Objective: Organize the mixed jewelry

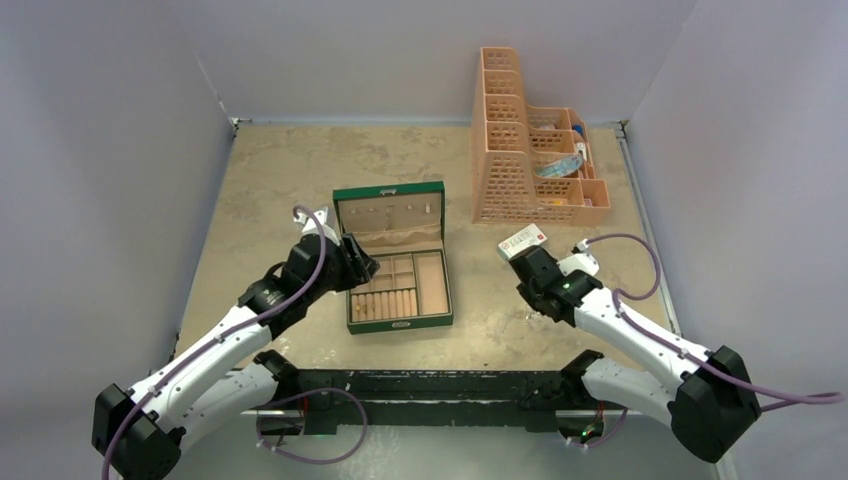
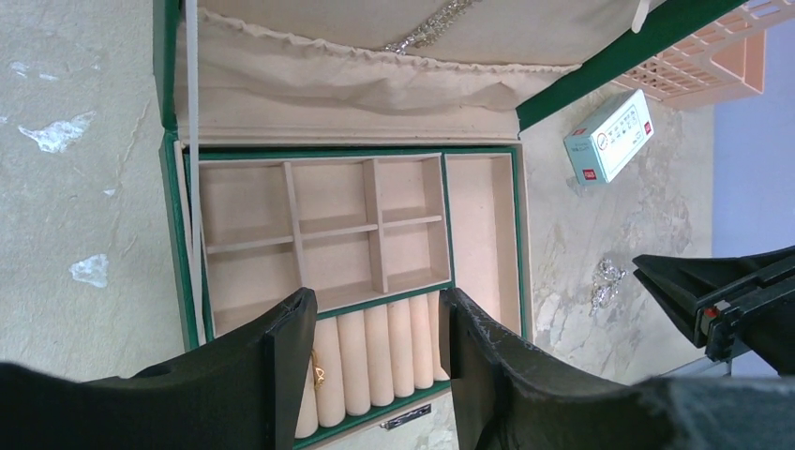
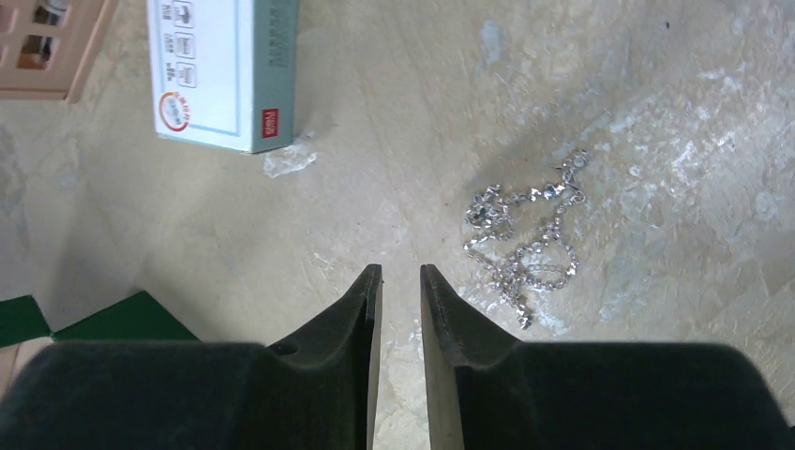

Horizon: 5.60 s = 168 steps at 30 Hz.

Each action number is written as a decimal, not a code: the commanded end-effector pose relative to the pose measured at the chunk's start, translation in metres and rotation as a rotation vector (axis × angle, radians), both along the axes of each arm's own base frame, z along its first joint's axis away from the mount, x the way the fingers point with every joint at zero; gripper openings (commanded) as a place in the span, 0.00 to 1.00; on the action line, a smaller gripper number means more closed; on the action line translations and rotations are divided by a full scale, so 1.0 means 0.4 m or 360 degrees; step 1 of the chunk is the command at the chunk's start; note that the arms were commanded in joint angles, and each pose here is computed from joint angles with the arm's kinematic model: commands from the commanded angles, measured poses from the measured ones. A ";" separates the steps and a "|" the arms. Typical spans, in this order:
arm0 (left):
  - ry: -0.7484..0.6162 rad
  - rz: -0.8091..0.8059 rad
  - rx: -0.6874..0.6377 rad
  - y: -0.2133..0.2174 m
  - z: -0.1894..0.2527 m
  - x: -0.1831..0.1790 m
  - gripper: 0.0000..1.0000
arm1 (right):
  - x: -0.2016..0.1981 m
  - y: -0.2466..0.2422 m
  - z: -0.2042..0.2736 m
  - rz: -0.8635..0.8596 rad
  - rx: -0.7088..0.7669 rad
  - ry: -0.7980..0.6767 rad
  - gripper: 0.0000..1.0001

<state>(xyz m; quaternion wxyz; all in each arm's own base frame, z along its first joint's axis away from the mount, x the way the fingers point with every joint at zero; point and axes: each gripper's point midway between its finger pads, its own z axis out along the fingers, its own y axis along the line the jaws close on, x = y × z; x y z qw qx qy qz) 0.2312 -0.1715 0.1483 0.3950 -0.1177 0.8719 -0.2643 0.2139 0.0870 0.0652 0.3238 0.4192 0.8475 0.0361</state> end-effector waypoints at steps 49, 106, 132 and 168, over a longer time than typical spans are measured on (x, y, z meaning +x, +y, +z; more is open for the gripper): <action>-0.0142 0.0008 0.0023 -0.007 0.030 0.048 0.50 | 0.024 -0.105 -0.051 -0.0450 -0.0198 0.0090 0.28; -0.0152 -0.0048 0.0003 -0.026 0.036 0.051 0.50 | 0.022 -0.041 -0.148 -0.0244 -0.0160 0.0339 0.00; -0.0343 -0.0733 -0.0282 -0.247 0.114 0.043 0.47 | 0.128 0.039 0.130 -0.0080 0.0193 -0.0192 0.00; -0.0300 -0.0630 -0.0201 -0.218 0.079 0.055 0.46 | 0.002 -0.062 -0.131 -0.0495 0.0164 0.0218 0.38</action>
